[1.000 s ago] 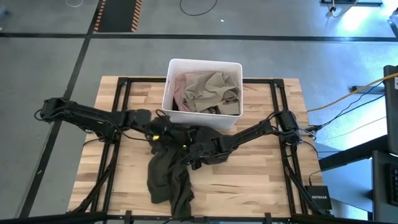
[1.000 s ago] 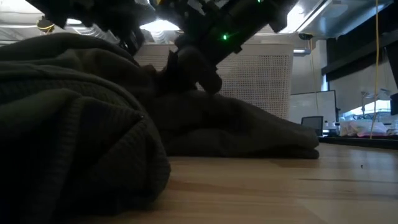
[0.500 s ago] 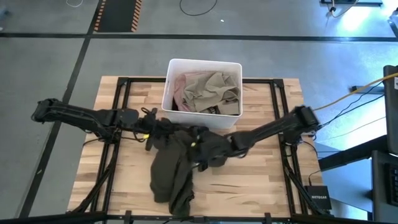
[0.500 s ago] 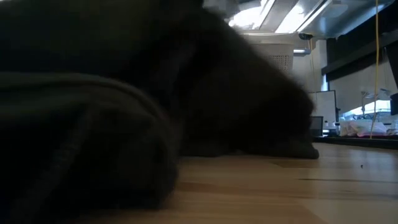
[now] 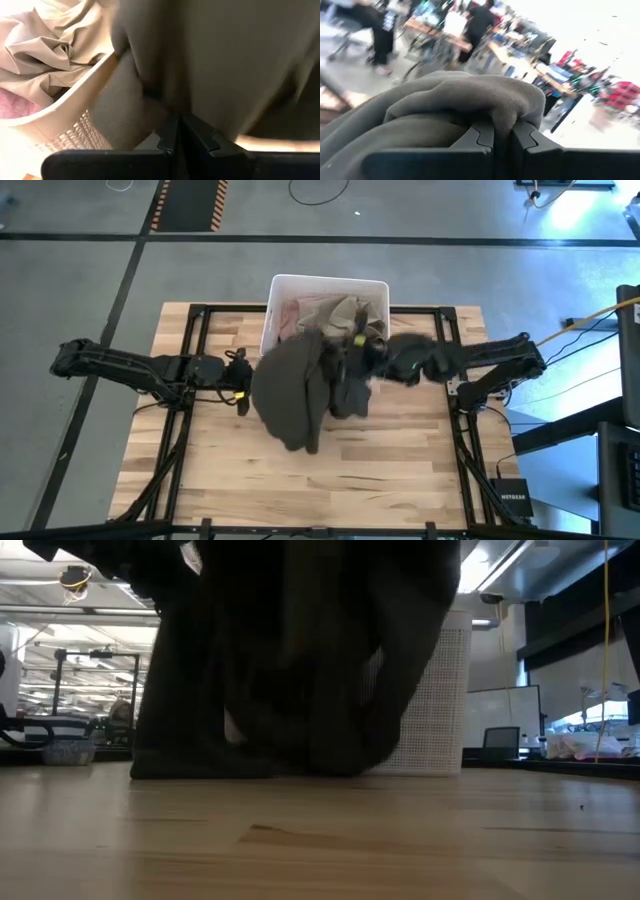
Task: Sort clothes
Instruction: Put the black hoodie into the white laundry bin
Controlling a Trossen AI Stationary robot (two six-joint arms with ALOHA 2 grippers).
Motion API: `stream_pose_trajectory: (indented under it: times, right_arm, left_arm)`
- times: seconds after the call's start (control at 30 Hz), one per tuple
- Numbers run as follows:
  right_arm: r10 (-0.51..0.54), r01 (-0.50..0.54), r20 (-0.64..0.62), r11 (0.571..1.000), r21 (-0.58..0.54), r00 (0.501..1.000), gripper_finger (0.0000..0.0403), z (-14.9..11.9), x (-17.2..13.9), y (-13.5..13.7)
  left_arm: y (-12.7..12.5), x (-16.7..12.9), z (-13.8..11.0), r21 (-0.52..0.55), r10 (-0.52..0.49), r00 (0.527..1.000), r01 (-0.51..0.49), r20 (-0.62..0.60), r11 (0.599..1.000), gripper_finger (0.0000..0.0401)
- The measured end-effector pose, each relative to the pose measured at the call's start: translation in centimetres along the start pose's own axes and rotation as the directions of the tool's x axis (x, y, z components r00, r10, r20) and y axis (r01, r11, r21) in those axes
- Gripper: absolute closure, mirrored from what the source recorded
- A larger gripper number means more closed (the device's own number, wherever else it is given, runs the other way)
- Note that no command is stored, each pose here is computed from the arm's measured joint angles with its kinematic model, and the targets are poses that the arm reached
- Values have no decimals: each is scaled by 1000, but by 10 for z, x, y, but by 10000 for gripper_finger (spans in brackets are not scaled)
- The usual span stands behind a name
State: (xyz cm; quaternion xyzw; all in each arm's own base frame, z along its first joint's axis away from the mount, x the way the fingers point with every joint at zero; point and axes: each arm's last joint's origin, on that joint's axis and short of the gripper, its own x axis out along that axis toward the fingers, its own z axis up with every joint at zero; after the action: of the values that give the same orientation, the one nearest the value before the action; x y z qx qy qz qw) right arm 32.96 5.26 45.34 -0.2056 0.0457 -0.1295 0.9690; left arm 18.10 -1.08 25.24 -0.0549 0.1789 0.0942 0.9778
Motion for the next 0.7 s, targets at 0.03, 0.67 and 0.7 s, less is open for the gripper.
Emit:
stream_pose_trajectory:
  times: [0.03, 0.67, 0.7]
  right_arm:
    - [-22, 22, 20, 1000, 1, 1000, 381, 7, -1, -9]
    - [-424, 473, 575, 878, 71, 700, 381, 101, -61, -164]
    - [-440, 493, 584, 867, 77, 682, 381, 101, -63, -167]
  left_arm:
    - [0, 0, 0, 0, 0, 1000, 0, 0, 1000, 386]
    - [0, 0, 1, -5, -2, 1000, 2, 11, 1000, 386]
    - [0, 0, 2, -6, -3, 1000, 3, 17, 1000, 386]
